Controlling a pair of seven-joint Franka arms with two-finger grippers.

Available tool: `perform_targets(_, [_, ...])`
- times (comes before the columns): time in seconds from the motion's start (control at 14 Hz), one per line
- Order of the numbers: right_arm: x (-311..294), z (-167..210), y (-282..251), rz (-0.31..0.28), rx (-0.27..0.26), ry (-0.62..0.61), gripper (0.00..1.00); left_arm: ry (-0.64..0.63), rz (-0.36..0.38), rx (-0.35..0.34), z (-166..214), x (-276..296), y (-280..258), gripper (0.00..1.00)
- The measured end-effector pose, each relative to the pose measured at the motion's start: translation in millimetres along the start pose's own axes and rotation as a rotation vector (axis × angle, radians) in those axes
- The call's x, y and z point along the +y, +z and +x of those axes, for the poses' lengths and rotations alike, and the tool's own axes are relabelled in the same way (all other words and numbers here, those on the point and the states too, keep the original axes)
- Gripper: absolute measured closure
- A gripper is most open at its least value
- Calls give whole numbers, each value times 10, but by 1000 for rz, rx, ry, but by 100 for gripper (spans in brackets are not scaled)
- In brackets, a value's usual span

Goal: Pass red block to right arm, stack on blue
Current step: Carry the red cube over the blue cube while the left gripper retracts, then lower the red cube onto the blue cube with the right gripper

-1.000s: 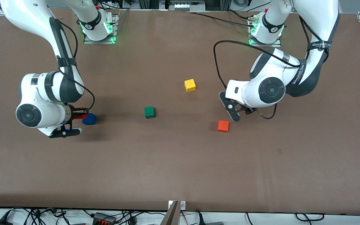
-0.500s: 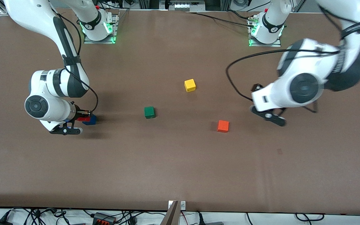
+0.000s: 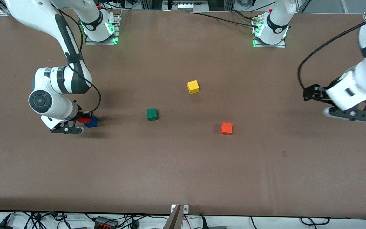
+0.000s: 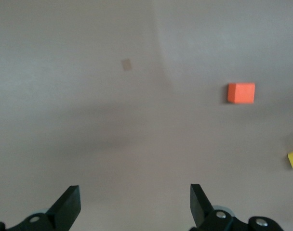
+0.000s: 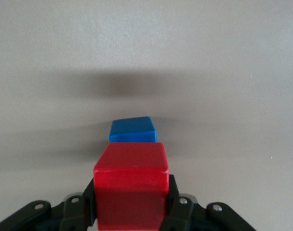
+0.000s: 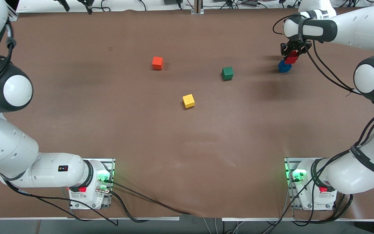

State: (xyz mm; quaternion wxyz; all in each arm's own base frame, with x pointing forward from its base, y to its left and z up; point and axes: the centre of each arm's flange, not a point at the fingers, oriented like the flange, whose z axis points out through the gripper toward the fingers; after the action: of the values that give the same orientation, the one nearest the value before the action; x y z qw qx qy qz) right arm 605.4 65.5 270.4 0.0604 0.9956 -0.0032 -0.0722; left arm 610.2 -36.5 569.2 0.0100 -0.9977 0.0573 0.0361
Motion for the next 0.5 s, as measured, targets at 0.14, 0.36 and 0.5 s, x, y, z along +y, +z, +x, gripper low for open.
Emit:
perform_targets(0.14, [0,-9,42,2,13,0,44,-33,5,76,-222,-151,-89,0])
perform_targets(0.36, [5,-62,170,2,16,0,44,-48,8,112,-582,-200,-178,0])
perform_targets(0.5, [6,-74,196,2,16,1,44,-55,8,111,-681,-230,-158,0])
